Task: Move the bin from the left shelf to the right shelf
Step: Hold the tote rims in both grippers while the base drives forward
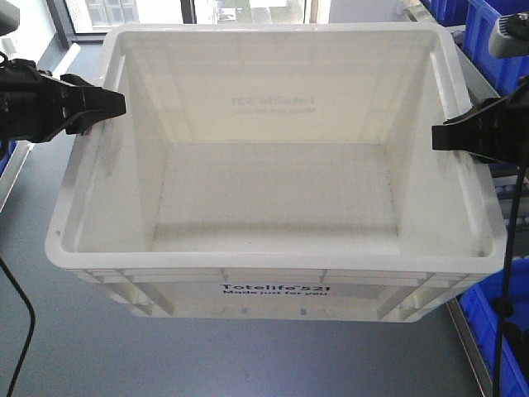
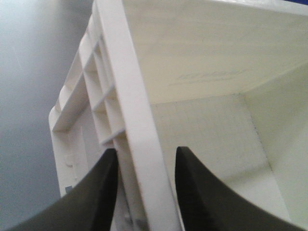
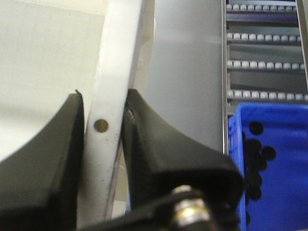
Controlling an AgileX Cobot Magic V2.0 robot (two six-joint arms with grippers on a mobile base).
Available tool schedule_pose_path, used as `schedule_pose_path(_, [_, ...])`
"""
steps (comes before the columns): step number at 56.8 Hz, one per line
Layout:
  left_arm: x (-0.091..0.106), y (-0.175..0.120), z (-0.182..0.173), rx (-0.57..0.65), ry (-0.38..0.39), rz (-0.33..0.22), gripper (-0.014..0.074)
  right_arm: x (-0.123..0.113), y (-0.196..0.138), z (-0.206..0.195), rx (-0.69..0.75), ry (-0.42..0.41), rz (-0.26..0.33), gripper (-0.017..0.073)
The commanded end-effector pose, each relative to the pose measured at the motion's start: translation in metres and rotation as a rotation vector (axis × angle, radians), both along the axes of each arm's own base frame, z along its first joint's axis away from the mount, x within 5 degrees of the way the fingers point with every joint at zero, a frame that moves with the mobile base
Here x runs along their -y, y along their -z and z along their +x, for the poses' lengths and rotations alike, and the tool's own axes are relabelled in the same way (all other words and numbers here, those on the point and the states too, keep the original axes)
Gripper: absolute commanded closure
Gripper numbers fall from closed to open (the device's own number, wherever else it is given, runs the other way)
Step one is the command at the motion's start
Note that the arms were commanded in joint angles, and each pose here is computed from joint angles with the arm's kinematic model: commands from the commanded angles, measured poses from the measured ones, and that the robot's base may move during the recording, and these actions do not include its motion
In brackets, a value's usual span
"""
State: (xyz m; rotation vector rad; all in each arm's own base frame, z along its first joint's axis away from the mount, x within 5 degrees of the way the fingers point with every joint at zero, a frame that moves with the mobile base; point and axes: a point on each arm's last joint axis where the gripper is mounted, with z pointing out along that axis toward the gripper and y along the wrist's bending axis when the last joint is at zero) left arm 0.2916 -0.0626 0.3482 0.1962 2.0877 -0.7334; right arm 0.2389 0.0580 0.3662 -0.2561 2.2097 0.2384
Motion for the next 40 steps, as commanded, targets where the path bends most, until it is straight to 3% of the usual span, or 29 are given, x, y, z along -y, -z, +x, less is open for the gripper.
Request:
schedule_pose_path(1, [0.0303,-0.0344,-0.0272,0.005,0.224,-0.192,0.0597,-0.0132,-0.0359,-0.0027,0.184,-0.017,0.195,0.0564])
schedule_pose_path(40, [0.0302,-0.0344,-0.0270,0.006,0.222,-0.192,0.0597,-0.0132,-0.0359,-0.0027,0.184,-0.017,0.195,0.0564])
